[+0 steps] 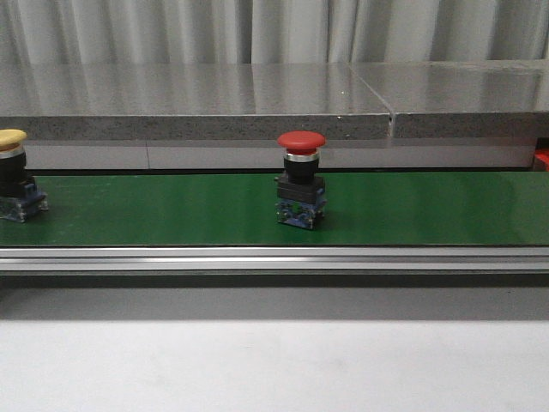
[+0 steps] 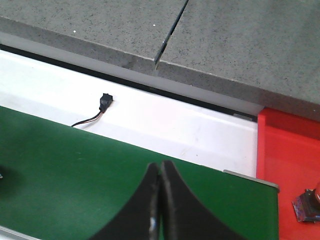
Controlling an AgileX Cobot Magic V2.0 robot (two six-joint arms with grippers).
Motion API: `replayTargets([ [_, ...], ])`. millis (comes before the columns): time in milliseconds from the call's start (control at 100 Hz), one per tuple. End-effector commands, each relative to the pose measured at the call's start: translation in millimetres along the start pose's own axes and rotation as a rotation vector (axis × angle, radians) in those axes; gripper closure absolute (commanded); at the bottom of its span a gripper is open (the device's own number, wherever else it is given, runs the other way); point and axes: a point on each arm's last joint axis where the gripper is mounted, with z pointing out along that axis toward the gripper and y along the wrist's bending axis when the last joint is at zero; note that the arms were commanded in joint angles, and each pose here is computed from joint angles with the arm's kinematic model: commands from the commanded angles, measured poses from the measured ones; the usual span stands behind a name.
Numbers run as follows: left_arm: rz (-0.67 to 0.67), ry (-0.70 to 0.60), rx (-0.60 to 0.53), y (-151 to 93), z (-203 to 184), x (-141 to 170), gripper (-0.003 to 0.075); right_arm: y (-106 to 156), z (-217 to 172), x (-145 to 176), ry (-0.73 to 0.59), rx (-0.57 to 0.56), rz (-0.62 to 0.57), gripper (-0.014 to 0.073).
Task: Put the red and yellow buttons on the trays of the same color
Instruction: 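Lower the right gripper toward the red button arriving at the belt's end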
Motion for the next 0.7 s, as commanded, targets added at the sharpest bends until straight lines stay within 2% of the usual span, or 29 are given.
replayTargets([
  [0,-0.01,-0.094,0.011,-1.3,-5.1,-12.0,0.0545,-2.4,-8.0,-14.5,-0.098,0.03,-0.006,0.0662],
  [110,-0.009,-0.096,0.011,-1.3,-5.4,-12.0,0.0738,-2.4,-8.0,-14.5,-0.098,0.03,-0.006,0.0662],
  [590,-0.009,-0.096,0.011,-1.3,-5.4,-12.0,0.0739,-2.2,-7.4,-13.9,-0.091,0.027,-0.005,0.0654],
  [660,-0.009,-0.096,0.011,-1.3,-5.4,-12.0,0.0739,-1.8,-7.3,-13.1,-0.082,0.023,-0.006,0.06],
  [690,-0.009,-0.096,0.011,-1.3,-5.4,-12.0,0.0739,-1.3,-7.2,-12.2,-0.072,0.017,-0.006,0.055],
])
